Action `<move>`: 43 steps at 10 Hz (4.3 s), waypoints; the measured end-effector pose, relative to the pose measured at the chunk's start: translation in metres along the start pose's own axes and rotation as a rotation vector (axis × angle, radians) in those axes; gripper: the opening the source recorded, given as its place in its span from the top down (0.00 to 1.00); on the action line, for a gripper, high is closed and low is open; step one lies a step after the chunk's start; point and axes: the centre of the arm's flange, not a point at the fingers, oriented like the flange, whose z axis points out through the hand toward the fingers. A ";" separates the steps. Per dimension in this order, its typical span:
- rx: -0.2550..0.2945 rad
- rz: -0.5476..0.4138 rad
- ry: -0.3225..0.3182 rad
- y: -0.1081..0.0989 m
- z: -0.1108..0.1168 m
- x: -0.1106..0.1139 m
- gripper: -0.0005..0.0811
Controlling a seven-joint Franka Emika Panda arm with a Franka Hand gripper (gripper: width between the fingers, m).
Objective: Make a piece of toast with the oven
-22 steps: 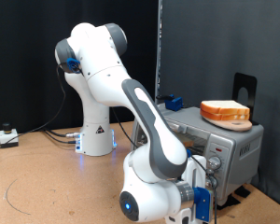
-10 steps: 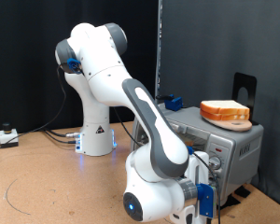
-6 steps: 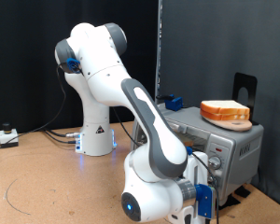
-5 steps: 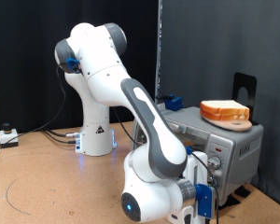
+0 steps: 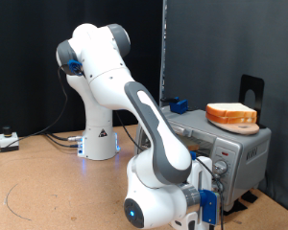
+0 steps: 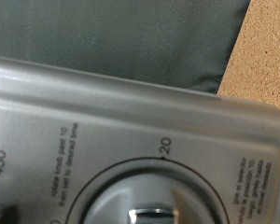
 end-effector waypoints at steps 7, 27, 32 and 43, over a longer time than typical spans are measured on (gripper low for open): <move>-0.009 -0.020 -0.021 0.002 -0.003 -0.003 0.02; -0.035 -0.037 -0.004 0.008 -0.008 -0.014 0.02; -0.028 -0.054 0.002 0.008 -0.006 -0.014 0.02; -0.036 -0.081 0.052 0.004 -0.004 -0.008 0.02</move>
